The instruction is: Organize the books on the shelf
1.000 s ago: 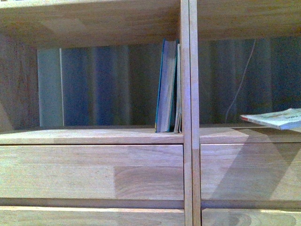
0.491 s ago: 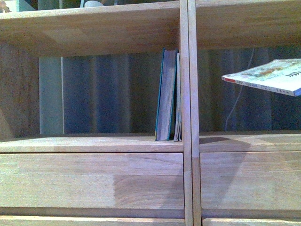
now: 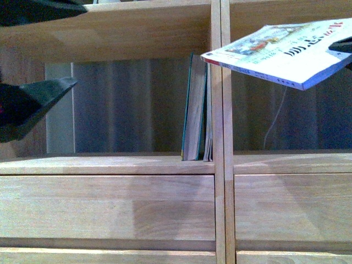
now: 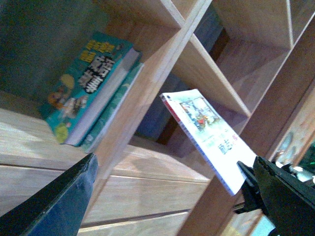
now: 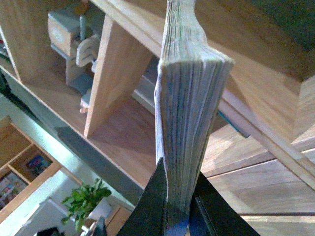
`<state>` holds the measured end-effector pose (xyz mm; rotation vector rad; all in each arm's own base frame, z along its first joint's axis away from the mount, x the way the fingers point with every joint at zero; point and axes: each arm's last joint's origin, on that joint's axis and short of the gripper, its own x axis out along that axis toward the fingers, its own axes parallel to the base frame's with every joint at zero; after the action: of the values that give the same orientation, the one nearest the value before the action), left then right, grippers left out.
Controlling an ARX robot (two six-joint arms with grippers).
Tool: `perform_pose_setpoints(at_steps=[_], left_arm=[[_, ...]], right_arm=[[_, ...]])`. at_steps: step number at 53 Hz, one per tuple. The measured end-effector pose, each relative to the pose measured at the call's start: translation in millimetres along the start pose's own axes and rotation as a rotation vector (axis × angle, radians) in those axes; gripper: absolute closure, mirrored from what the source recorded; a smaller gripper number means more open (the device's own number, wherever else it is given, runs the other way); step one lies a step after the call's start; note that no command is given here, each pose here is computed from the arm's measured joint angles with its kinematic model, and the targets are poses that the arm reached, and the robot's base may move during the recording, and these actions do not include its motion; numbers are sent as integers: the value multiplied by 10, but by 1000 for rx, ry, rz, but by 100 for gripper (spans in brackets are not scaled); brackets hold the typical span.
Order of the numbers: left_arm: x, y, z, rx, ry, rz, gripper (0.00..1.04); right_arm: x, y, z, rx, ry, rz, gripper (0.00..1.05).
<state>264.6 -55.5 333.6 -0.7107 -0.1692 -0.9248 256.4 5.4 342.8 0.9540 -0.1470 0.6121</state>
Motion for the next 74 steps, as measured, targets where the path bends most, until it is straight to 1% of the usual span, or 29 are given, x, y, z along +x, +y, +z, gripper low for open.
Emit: perform_pose_setpoints(at_steps=[9,17,22,33,38,39,41,47,48,56,57,58,64,66,71,74], left_arm=[[360,-45,-142,-113,49,-84,7],[607,-100,-196,-159,46,-138,7],[716,-110,-204,-172,34,-146,7],[878,-82,-282,-199,47,-108,8],[920,-76,-310,-192,50,-80,23],[923,-77,-312,-190,51,-79,25],[934,-87,-315,-182,50,-76,32],[955,-119,-319,-159,46,-87,48],[959,-133,-320,-150,43,-95,55],[965,-163,-317,-132,31,-112,76],[965,-172,-314,-128,28,-115,79],[966,-181,-312,-126,25,-119,82],[961,-218,-287,-119,13,-130,94],[957,-230,-274,-115,9,-134,97],[948,-228,-249,-95,-3,-127,98],[930,-177,-222,-78,-11,-96,98]], right_arm=[[73,85,-152,-3,45,39,98],[143,166,-283,2,92,73,98],[169,211,-353,11,116,94,98],[204,303,-482,25,167,144,98],[214,342,-528,31,187,167,98],[215,346,-533,32,189,168,98],[217,365,-551,35,196,176,98],[214,413,-596,41,217,198,98],[209,436,-611,41,219,203,98],[207,472,-640,41,224,210,98],[207,472,-640,40,223,210,96],[208,469,-642,42,220,206,92],[211,449,-657,45,228,201,76],[212,436,-663,46,231,198,70],[212,417,-655,43,231,194,58],[194,381,-640,39,235,191,47]])
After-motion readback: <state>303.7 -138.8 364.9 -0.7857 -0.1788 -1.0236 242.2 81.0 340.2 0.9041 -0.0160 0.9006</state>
